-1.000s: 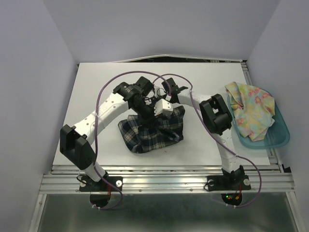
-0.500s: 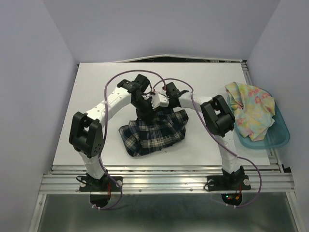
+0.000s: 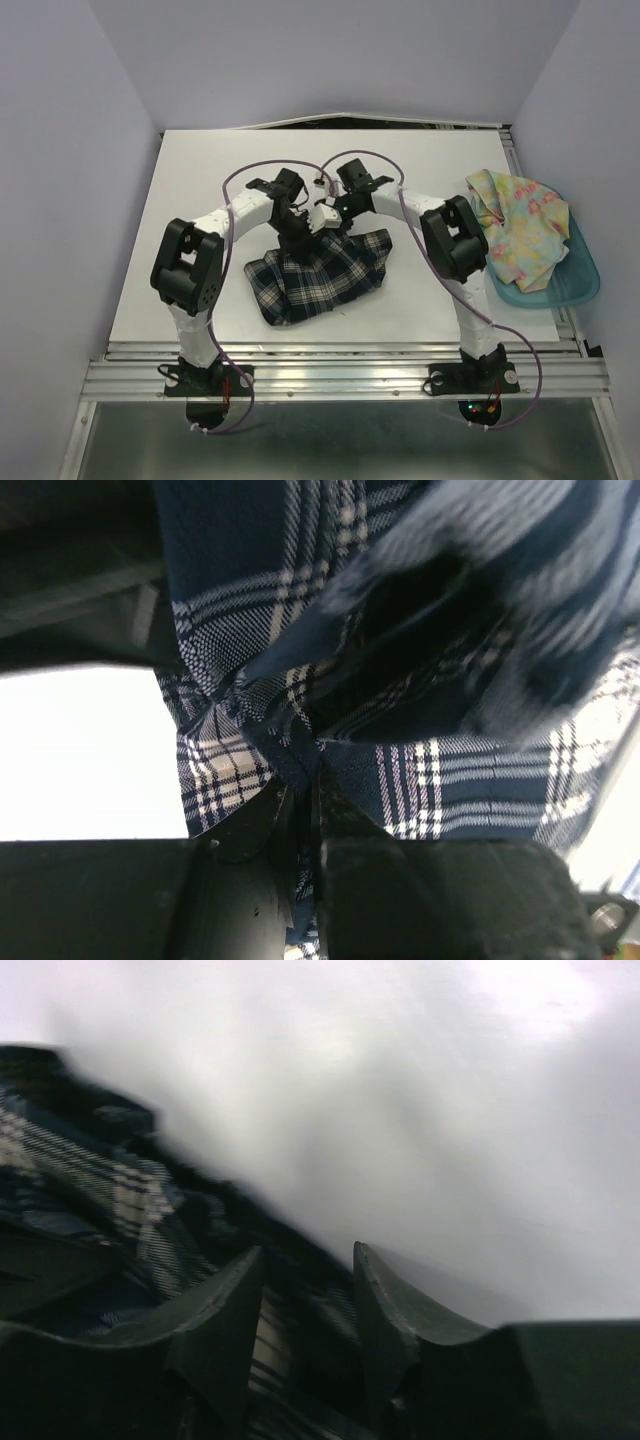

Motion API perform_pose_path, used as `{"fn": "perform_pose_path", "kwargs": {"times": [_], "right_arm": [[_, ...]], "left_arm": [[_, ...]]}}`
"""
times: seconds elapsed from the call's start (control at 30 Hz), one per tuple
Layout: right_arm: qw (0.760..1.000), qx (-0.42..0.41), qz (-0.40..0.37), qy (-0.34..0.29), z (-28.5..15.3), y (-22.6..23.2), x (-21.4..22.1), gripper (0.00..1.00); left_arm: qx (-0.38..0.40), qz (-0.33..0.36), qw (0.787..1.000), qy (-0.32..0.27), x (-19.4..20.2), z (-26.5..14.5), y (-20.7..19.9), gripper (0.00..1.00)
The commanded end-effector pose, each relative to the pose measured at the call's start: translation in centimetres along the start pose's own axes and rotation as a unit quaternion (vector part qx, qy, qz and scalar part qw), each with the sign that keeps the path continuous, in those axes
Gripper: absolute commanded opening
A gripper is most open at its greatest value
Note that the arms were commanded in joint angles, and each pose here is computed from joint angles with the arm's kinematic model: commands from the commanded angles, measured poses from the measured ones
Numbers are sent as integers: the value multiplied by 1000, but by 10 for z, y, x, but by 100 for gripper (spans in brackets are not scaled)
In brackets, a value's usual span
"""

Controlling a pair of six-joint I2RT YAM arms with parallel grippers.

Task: Fold and stack the skirts
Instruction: Fold the skirt

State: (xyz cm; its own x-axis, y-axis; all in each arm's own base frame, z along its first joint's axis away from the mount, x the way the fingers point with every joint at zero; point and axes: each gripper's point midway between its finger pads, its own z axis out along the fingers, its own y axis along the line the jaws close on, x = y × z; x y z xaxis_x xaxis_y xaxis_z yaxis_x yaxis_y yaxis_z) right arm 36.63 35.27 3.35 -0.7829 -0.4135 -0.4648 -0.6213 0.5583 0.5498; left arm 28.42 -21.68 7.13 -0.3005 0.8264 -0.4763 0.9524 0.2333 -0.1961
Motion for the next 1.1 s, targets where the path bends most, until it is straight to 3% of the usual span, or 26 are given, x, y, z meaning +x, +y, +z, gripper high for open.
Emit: {"fn": "perform_pose_path", "kwargs": {"times": [0.0, 0.13, 0.27, 0.53, 0.7, 0.77, 1.07], "right_arm": [[990, 134, 23, -40, -61, -57, -30, 48], [982, 174, 15, -70, -130, -69, -33, 50], [978, 178, -35, -104, -173, -34, -37, 48], [986, 9, -85, -146, -209, 74, -1, 47], [985, -52, -113, -121, -190, 120, 24, 47], [985, -71, -117, -110, -177, 132, 29, 47], [988, -82, -108, -79, -119, 116, 30, 44]], "left_arm": [[-12, -19, 1000, 7, 5, 10, 24, 2], [-2, -31, 999, 7, 8, 17, 34, 6], [4, -37, 999, 14, 7, 27, 44, 12], [15, -39, 999, 25, -1, 27, 57, 40], [-4, -34, 999, 15, -20, -4, 59, 51], [-24, -32, 999, -2, -36, -25, 61, 66], [-128, -86, 980, -125, -79, -130, 66, 69]]}}
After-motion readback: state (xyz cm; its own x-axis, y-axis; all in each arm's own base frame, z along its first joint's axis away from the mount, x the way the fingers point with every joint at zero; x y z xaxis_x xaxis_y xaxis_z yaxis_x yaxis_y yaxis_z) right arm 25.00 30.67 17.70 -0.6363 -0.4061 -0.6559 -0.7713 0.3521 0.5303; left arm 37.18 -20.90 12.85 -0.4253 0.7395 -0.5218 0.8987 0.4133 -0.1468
